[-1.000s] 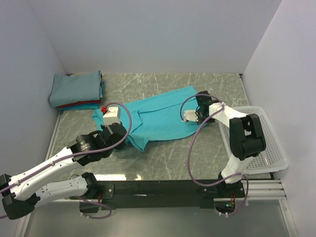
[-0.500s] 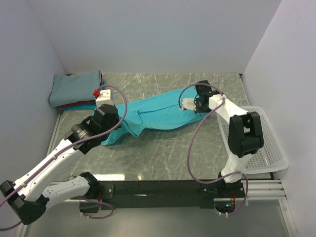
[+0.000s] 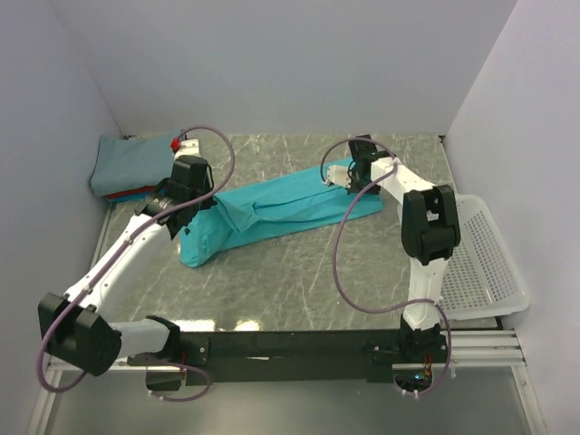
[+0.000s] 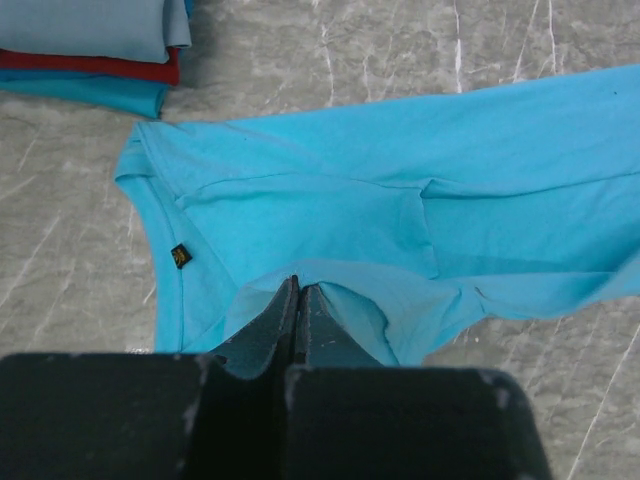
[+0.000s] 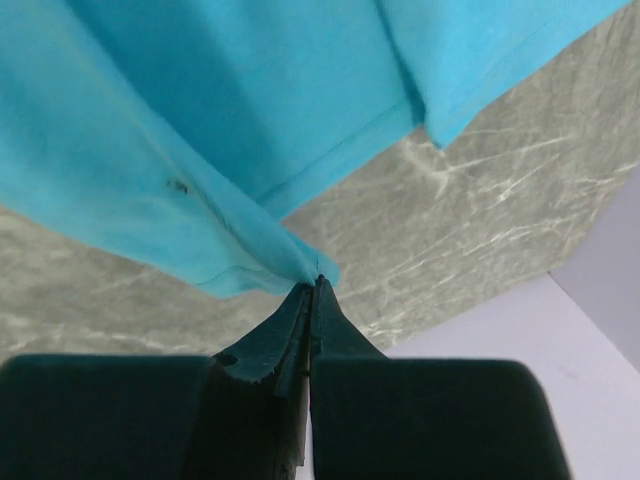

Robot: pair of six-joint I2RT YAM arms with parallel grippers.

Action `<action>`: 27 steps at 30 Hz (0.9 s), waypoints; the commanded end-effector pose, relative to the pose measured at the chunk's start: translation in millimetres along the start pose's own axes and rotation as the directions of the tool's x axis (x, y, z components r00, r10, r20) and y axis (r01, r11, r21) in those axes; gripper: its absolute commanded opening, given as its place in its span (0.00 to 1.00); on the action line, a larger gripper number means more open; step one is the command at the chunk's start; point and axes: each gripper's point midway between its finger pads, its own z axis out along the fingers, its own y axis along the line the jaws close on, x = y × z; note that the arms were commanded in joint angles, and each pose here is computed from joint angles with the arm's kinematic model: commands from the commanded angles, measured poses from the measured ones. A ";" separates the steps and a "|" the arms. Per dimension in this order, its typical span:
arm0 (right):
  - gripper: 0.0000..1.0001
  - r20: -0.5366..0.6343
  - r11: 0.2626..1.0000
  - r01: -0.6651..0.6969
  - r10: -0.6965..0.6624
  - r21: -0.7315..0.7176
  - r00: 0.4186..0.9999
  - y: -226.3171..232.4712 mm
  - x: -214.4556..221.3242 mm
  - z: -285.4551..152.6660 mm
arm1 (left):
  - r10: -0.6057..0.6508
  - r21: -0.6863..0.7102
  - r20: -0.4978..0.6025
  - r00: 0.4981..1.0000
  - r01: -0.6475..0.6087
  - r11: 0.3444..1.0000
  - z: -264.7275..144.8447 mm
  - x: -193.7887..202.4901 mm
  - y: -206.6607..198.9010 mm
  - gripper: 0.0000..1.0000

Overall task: Fold and stack the t-shirts
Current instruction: Fold the tshirt

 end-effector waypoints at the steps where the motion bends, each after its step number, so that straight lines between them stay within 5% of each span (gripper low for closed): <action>1: 0.00 -0.006 0.998 -0.057 0.057 0.030 0.998 -18.8 0.3 -0.2 | -0.010 0.072 0.042 0.999 0.007 0.997 6.7 -27.0 -13.5 0.00; 19: 0.00 -0.043 0.989 -0.133 0.136 0.064 0.990 -35.0 4.7 30.0 | 0.003 0.041 -0.029 1.000 -0.002 0.999 50.9 -28.6 -2.7 0.00; 23: 0.33 0.008 0.952 -0.256 0.258 0.168 0.966 -58.7 -0.4 25.7 | 0.020 0.041 -0.045 0.999 -0.018 0.999 58.2 -29.6 -4.3 0.00; 27: 0.47 0.186 0.861 -0.461 0.428 0.214 0.885 -95.0 -16.3 -9.2 | 0.039 0.032 -0.078 0.996 -0.037 0.999 73.3 -26.2 -6.3 0.00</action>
